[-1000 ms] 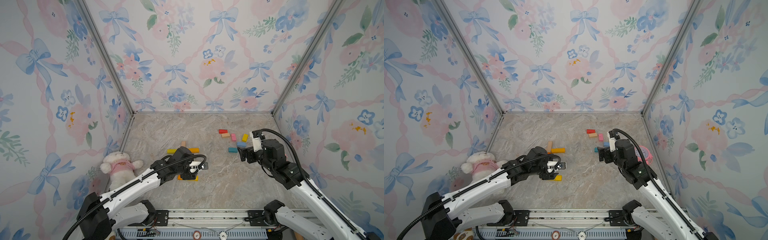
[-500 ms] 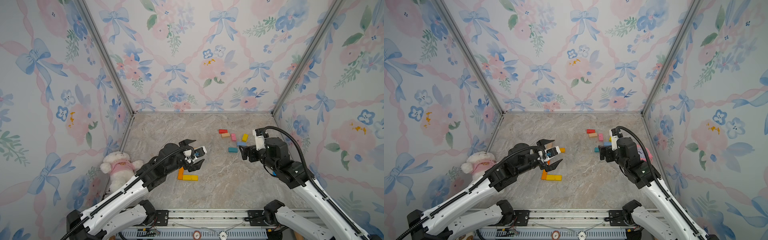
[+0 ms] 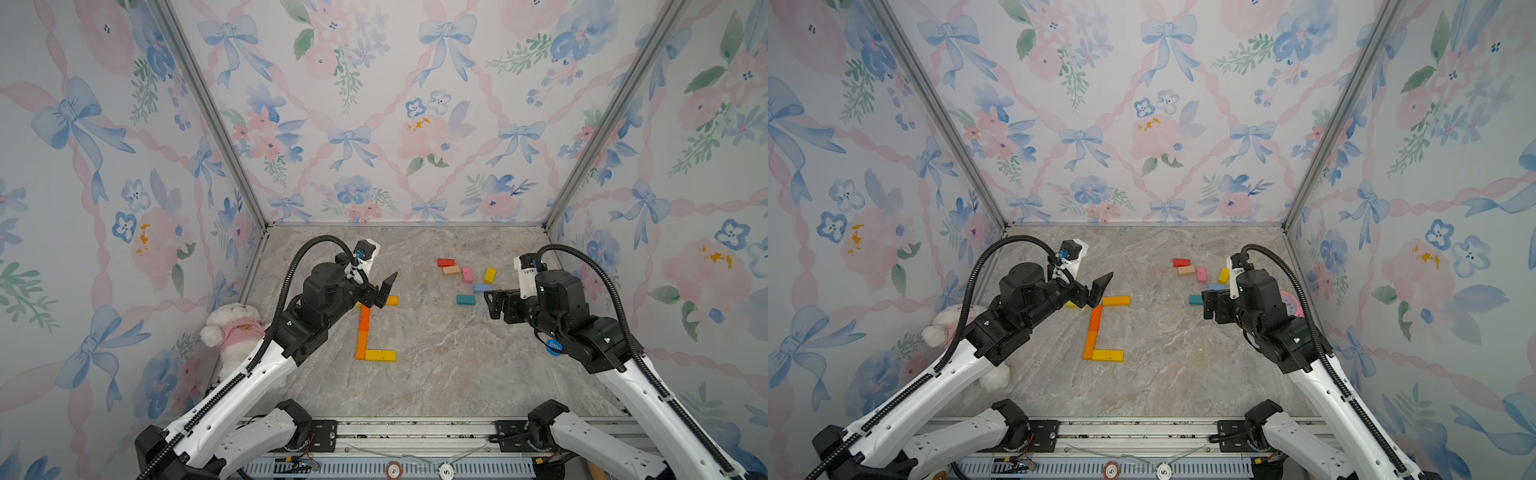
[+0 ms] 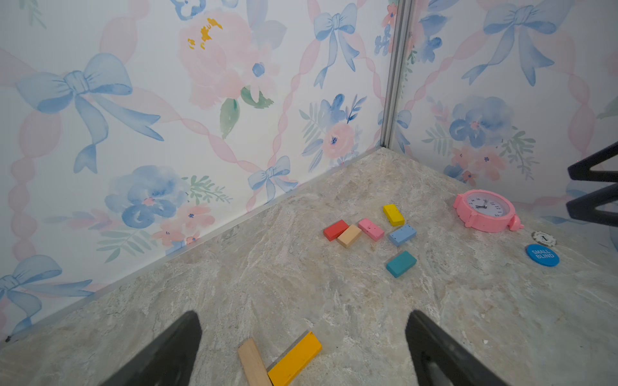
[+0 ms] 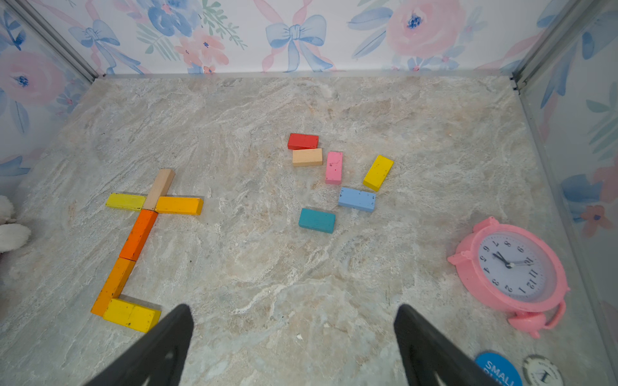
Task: Assemble the letter t with building blocks
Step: Pick up the building block from the center of the board.
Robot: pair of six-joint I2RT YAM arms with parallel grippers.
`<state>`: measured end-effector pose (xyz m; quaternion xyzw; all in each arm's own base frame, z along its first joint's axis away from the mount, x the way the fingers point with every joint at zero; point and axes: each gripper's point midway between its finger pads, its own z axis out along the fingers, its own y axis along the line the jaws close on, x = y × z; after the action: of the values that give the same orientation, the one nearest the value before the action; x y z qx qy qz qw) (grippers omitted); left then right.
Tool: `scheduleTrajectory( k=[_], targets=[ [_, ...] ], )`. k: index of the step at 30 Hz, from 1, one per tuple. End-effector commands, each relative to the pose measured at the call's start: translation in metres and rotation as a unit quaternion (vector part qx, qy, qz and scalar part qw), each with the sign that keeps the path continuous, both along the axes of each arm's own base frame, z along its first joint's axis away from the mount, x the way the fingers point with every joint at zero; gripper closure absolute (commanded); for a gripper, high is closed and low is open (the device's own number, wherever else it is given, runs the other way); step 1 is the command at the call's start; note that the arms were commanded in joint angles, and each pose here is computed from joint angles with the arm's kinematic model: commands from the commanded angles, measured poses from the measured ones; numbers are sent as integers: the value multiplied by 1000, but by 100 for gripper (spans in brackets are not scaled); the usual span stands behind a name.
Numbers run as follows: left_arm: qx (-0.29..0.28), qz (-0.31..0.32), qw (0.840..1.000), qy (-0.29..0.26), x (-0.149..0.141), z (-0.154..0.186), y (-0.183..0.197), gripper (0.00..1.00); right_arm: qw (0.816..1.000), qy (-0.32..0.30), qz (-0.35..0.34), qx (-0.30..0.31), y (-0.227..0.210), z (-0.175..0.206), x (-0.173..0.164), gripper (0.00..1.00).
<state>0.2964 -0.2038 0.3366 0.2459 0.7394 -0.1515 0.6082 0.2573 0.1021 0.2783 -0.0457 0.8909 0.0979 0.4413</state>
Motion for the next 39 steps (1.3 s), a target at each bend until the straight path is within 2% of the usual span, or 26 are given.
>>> scheduleTrajectory(
  k=[1,7,15,20,25,28,36,39],
  targets=[
    [-42,12,999,18,-4,-2,6,2,999,23,-27,6,-6,-1,-1,4],
    [-53,9,999,1,-15,6,14,2,995,77,-65,-2,-11,-15,10,4],
    [-32,-24,999,10,-25,-9,8,2,985,147,-84,-33,-7,-44,40,4],
    [-19,-49,999,-1,-33,-16,5,2,967,199,-162,2,-21,-79,71,1],
    [-29,-82,996,-13,-45,-20,-1,2,945,232,-227,32,-38,-121,99,13],
    [-36,-86,996,-9,-46,-31,-2,2,932,241,-267,50,-47,-138,115,17],
    [-33,-107,994,16,-45,-48,-13,2,913,259,-310,67,-52,-171,148,33],
    [-36,-116,992,13,-48,-48,-14,2,906,271,-316,73,-50,-181,155,34]
  ],
)
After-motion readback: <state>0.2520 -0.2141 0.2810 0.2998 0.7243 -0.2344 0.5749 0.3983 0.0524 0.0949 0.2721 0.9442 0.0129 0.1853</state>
